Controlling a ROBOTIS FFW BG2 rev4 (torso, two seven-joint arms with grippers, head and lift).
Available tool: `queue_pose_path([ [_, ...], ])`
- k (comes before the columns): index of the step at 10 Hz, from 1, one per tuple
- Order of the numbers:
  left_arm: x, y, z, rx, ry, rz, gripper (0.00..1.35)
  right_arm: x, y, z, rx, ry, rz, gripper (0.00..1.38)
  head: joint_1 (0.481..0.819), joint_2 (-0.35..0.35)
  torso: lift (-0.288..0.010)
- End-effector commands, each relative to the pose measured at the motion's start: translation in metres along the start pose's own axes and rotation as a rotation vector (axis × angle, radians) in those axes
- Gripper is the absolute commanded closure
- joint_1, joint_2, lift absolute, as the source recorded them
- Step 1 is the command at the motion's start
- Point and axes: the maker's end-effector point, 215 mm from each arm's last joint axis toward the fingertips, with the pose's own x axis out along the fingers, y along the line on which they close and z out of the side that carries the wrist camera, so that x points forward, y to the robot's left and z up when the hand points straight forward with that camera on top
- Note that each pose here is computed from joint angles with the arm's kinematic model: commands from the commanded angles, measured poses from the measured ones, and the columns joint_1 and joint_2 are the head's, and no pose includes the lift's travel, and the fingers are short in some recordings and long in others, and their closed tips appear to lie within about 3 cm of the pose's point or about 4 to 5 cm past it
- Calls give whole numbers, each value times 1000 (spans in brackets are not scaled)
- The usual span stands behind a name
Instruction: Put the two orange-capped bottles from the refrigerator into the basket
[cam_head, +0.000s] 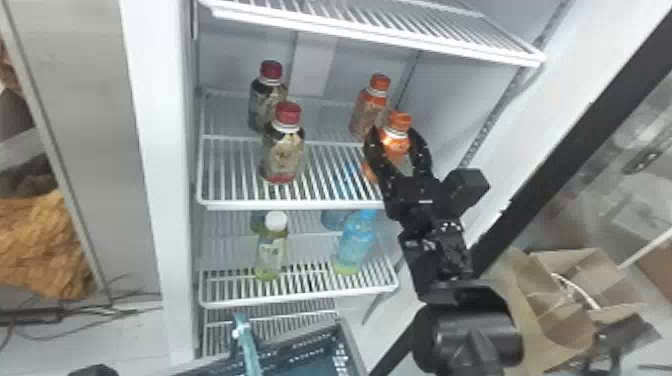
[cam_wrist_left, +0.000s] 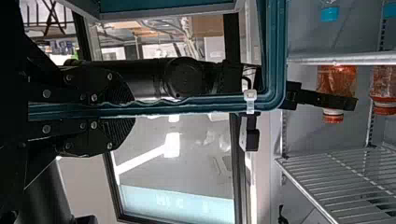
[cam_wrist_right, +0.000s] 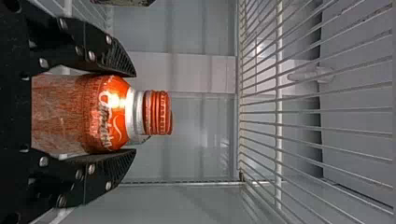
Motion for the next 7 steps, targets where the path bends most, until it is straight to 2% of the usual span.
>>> queue_pose_path([
  [1,0,0,0,-1,-1,0,1207,-2,-1,3,-1,-4,-3,875,695,-350,-40],
  [3,0,0,0,1,2,0,1207,-10,4,32,1,-68,4,889,695,-350,-40],
  [4,1,0,-1,0,4,-1,1207,-19,14,51,32,-82,25,889,695,-350,-40],
  [7,0,0,1,4,3,2,1207,-67,58,86,72,-24,137,889,695,-350,-40],
])
